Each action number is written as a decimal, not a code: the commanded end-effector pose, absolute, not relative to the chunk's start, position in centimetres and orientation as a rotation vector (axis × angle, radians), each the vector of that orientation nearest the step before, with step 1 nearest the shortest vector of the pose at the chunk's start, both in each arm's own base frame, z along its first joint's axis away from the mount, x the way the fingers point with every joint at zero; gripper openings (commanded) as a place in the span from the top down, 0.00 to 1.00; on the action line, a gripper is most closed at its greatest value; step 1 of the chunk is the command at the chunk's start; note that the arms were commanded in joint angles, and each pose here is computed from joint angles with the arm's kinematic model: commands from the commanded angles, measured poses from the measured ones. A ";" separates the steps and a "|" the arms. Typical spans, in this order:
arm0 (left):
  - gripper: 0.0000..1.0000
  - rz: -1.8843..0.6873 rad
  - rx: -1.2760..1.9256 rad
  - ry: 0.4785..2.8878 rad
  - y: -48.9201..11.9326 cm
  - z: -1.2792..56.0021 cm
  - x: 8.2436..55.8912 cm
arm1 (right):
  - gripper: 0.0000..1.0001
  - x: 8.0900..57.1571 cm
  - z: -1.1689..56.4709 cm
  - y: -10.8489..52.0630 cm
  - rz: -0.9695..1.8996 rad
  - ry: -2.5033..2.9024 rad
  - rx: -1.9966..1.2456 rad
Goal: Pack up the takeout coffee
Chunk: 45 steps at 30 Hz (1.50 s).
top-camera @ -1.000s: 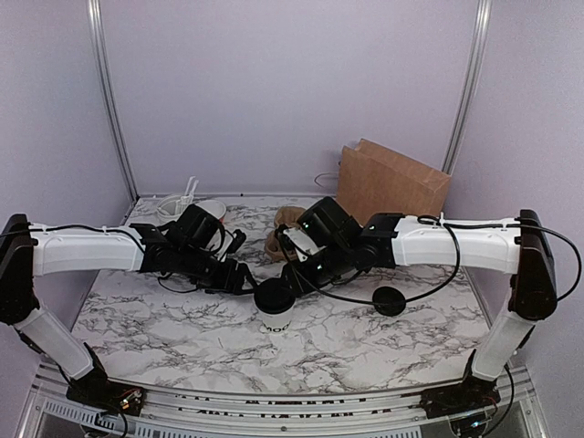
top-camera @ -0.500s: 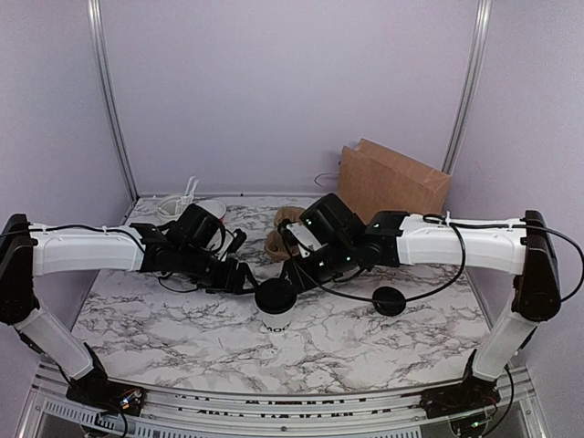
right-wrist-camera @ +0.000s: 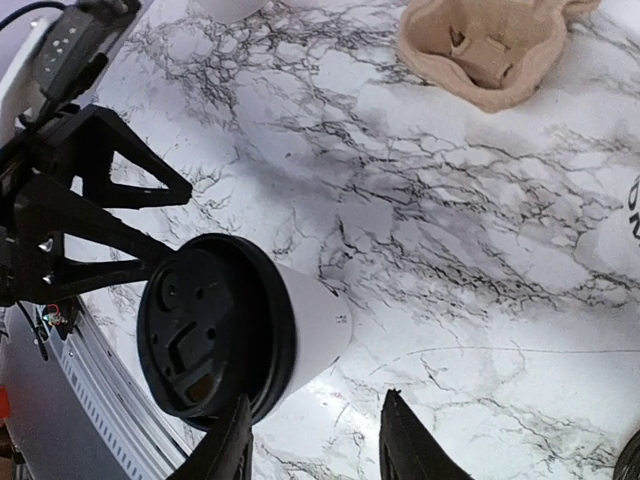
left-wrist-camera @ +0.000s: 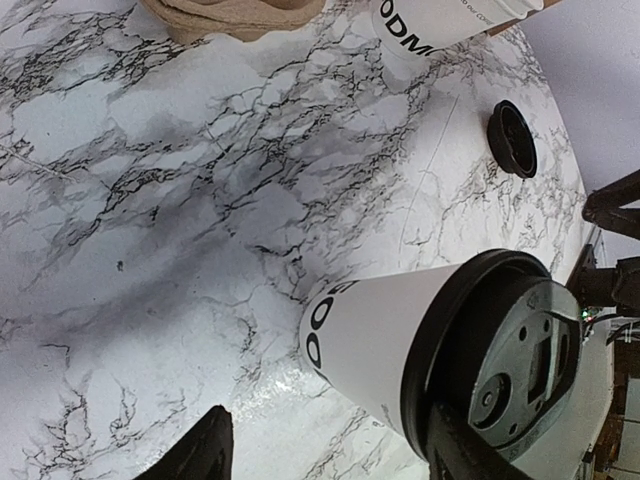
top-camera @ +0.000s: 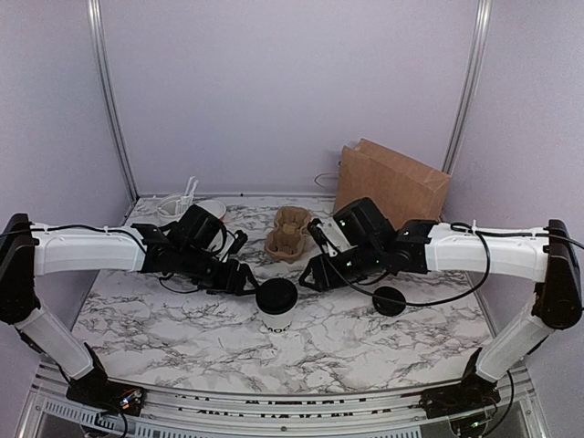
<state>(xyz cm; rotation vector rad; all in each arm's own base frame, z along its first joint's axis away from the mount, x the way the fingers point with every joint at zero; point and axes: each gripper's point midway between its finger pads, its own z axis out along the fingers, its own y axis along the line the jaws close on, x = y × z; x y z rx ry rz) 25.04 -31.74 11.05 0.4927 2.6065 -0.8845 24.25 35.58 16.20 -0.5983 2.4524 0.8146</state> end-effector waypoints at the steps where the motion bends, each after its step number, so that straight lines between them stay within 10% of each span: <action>1: 0.33 -0.899 0.508 2.598 -32.4 11.4 25.2 | 0.59 23.9 16.6 36.0 0.937 2.434 -0.568; 45: 0.33 -0.875 0.524 2.634 -32.7 10.0 24.5 | 0.60 21.9 10.3 35.4 0.846 2.589 -0.631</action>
